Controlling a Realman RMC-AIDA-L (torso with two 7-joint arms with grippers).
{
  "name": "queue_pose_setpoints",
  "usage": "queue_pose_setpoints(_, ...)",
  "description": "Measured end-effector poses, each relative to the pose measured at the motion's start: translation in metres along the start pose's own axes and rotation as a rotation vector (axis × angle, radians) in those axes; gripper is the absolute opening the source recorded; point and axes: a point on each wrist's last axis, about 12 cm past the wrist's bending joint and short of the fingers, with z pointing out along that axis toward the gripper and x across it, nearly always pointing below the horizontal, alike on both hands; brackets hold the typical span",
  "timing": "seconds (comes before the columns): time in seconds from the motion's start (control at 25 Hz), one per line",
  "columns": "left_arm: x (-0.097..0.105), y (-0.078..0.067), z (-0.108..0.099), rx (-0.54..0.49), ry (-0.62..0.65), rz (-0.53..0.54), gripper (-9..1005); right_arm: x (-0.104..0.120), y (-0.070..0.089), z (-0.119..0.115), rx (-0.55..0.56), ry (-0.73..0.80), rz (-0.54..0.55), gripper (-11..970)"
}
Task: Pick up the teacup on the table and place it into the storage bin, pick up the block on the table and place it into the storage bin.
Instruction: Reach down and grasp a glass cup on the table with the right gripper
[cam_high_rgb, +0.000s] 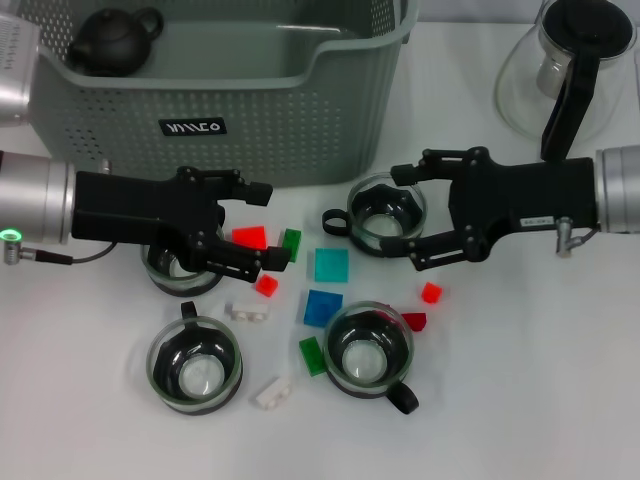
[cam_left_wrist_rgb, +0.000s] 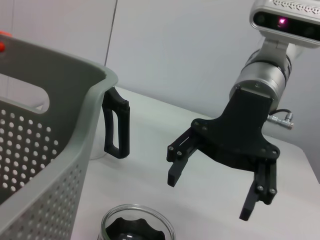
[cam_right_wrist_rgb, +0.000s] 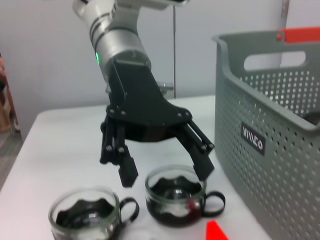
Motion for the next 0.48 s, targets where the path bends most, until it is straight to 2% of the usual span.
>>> queue_pose_setpoints(0.48,0.001,-0.003,0.006,0.01,-0.02,-0.013,948,-0.02,-0.011,-0.005,-0.049,0.221,-0.013,917)
